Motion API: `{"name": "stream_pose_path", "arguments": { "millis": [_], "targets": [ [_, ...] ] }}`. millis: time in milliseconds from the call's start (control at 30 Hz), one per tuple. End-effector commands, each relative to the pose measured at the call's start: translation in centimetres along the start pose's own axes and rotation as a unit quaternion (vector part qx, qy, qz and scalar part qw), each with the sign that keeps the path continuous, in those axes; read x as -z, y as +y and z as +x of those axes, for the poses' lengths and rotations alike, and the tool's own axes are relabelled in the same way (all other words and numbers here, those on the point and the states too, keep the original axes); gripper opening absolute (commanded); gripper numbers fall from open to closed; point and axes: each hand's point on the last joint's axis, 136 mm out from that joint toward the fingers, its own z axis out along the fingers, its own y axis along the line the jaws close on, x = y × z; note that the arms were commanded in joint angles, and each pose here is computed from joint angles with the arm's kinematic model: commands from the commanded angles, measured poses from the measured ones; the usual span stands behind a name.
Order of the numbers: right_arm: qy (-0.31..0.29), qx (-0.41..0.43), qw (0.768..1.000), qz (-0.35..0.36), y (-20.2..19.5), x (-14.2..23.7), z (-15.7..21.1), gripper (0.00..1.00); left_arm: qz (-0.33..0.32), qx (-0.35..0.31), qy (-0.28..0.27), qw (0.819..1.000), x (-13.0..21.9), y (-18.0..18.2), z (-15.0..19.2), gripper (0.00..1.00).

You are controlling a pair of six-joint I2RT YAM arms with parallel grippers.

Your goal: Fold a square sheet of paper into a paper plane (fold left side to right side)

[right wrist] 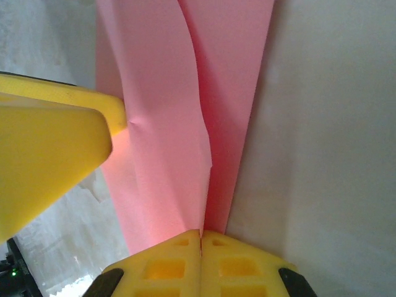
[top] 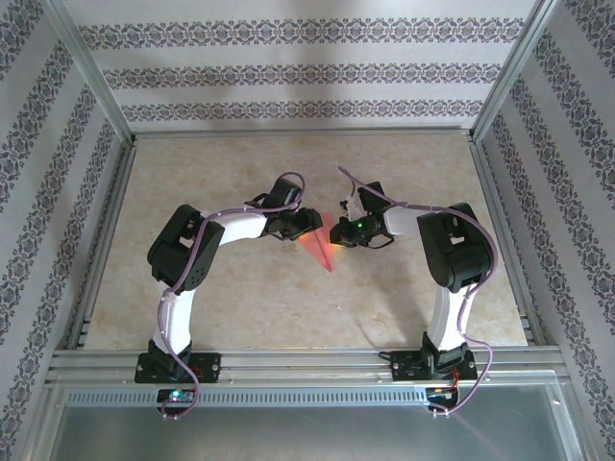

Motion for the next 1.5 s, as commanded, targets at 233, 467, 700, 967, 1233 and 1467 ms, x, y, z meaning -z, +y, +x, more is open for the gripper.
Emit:
{"name": "stream_pose_path", "arguments": {
  "millis": [233, 467, 700, 967, 1233, 1467],
  "targets": [
    [0.026, -0.004, 0.999, 0.042, -1.9, -1.1, 1.2, 0.0, -0.07, 0.008, 0.028, 0.997, -0.4, 3.5, 2.1, 0.51],
    [0.042, -0.014, 0.997, 0.059, -3.0, -1.7, 2.0, 0.0, -0.041, -0.006, 0.011, 0.999, 1.0, 0.7, 0.7, 0.56],
    [0.046, -0.016, 0.997, 0.06, -3.2, -2.0, 2.2, 0.0, -0.016, -0.019, -0.015, 1.0, 2.9, -1.8, -0.7, 0.62],
    [0.049, -0.009, 0.997, 0.054, -2.8, -2.1, 2.1, 0.0, 0.009, -0.026, -0.033, 0.999, 4.8, -3.2, -1.7, 0.54],
    [0.05, -0.008, 0.997, 0.056, -2.8, -2.1, 2.1, 0.0, 0.064, -0.035, 0.028, 0.997, 2.4, -4.9, -0.6, 0.15],
    [0.054, -0.004, 0.997, 0.06, -2.7, -2.1, 2.3, 0.0, 0.055, -0.033, 0.046, 0.997, 0.2, -3.7, -0.2, 0.07]
  ]
}}
